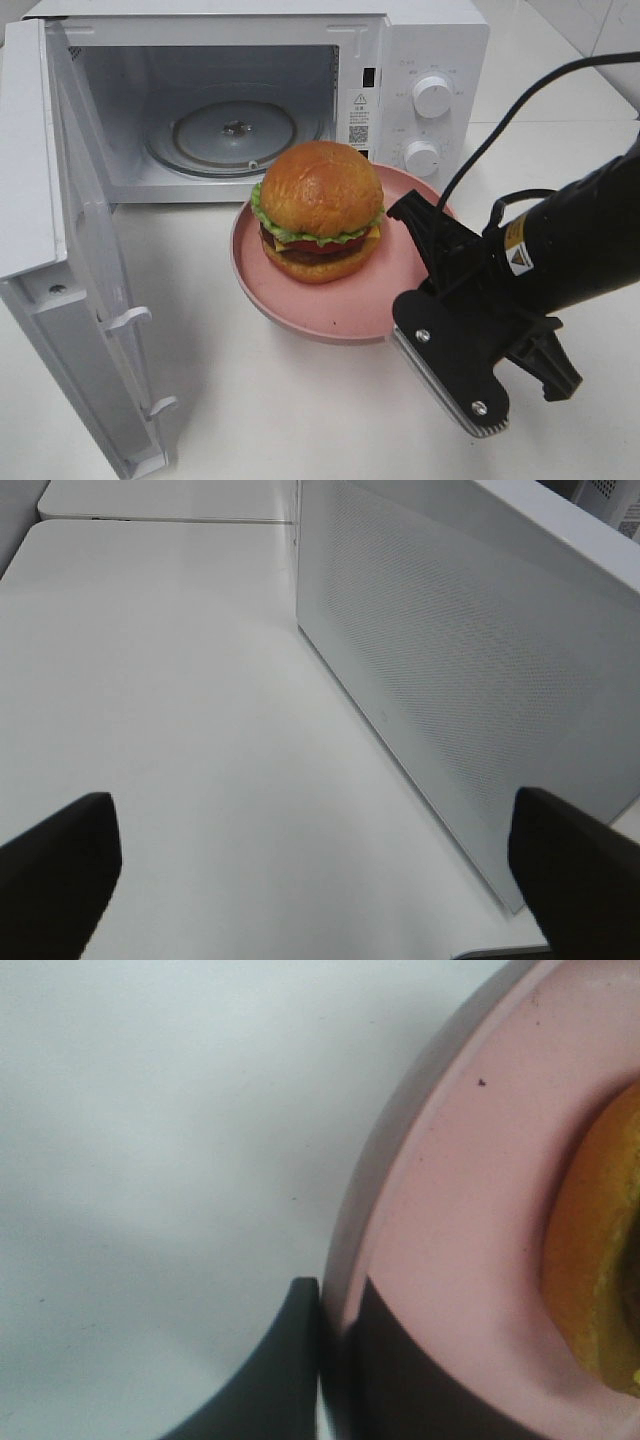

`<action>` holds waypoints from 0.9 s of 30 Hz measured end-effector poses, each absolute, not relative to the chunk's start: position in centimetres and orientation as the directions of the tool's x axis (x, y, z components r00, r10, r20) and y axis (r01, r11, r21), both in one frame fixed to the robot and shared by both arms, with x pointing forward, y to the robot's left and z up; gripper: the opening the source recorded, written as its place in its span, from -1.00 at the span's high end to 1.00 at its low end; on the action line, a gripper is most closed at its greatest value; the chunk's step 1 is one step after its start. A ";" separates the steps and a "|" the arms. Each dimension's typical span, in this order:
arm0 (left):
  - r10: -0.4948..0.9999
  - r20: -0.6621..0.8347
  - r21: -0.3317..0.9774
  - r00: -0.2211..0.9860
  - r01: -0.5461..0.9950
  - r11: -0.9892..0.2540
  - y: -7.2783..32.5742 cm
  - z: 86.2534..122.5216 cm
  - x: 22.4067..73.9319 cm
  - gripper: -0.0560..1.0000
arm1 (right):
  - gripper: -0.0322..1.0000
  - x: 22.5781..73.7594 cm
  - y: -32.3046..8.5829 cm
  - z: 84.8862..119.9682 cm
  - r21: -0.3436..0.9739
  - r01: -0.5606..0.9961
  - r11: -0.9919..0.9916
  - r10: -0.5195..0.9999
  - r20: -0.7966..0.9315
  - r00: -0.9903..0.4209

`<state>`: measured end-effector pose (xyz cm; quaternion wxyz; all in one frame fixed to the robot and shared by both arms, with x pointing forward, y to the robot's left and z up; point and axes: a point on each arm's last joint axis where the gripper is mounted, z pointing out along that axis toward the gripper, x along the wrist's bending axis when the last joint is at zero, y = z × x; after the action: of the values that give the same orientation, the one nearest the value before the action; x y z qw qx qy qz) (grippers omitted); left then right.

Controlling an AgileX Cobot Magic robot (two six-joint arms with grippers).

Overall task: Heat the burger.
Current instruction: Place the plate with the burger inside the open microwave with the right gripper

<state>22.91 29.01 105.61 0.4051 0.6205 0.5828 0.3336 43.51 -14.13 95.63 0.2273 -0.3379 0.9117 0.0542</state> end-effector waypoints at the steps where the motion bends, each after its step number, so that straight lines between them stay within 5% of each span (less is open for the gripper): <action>1: 0.993 -0.058 0.892 0.098 0.453 0.007 29.0 105.6 22.9 -0.95 | 0.88 43.5 -14.1 95.6 -0.055 -0.641 0.766 -0.591 -0.451 -0.668; 27: 0.993 -0.058 0.892 0.098 0.453 0.007 29.0 105.6 22.9 -0.95 | 0.88 47.3 -8.7 95.2 -0.008 -0.621 0.784 -0.548 -0.480 -0.685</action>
<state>22.91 29.01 105.61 0.4051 0.6205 0.5828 0.3336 47.27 -8.69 95.19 0.2355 -0.3197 0.9145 0.0778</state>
